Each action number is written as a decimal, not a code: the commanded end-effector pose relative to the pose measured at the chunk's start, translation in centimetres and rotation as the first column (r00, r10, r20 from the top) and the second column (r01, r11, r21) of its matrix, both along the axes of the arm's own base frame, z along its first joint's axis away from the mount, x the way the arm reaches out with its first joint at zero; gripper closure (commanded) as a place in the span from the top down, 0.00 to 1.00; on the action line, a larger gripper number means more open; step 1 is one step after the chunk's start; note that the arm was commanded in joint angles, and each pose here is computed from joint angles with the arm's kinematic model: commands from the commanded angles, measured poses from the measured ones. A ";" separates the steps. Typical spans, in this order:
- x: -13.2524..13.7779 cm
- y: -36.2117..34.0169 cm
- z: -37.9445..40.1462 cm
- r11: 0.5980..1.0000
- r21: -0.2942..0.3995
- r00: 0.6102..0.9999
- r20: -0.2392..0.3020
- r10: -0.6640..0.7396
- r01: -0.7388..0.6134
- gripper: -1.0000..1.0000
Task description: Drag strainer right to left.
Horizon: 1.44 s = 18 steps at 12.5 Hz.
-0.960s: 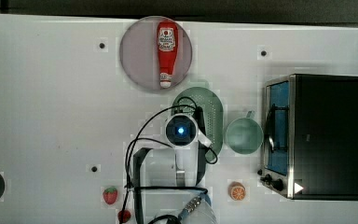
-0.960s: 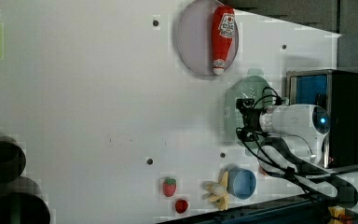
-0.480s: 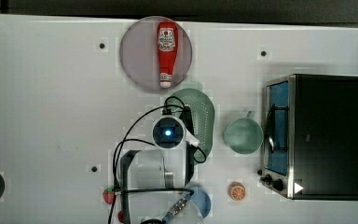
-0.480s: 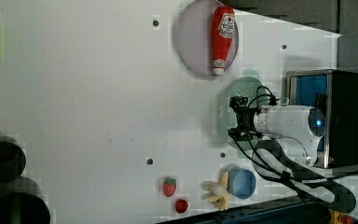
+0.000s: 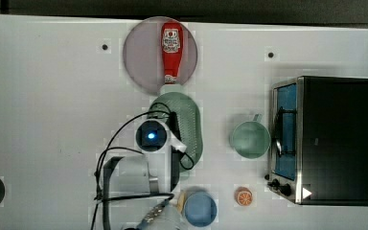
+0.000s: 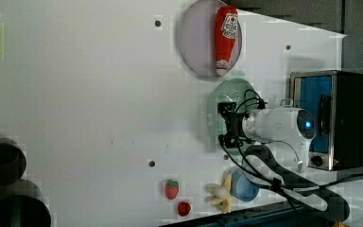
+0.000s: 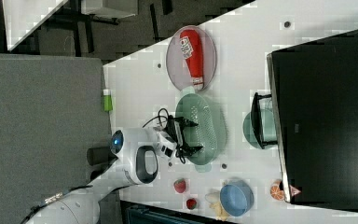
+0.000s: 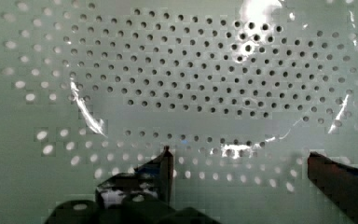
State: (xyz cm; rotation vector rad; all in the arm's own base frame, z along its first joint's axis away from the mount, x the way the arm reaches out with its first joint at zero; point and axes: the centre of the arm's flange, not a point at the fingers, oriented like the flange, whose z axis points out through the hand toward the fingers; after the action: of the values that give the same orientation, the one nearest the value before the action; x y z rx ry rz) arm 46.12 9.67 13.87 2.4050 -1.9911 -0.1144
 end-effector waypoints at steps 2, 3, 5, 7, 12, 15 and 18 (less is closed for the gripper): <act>1.2 4.5 0.8 0.991 0.010 0.990 -0.031 -0.134 0.135 1.00; 1.3 5.7 0.7 0.986 0.009 0.985 -0.032 -0.167 0.167 1.00; 1.5 8.3 0.7 0.981 0.008 0.981 -0.026 -0.194 0.194 1.00; 1.6 10.7 0.6 0.977 0.008 0.977 -0.027 -0.213 0.213 1.00; 1.8 16.7 0.5 0.976 0.014 0.976 -0.036 -0.215 0.215 1.00; 1.9 20.0 0.5 0.980 0.034 0.981 -0.031 -0.194 0.195 1.00; 2.1 22.7 0.4 0.977 0.063 0.978 -0.047 -0.203 0.206 1.00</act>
State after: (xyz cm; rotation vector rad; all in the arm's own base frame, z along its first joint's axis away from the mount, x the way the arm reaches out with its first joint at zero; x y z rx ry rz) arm 48.25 30.39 13.08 2.2167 -2.1892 -0.2312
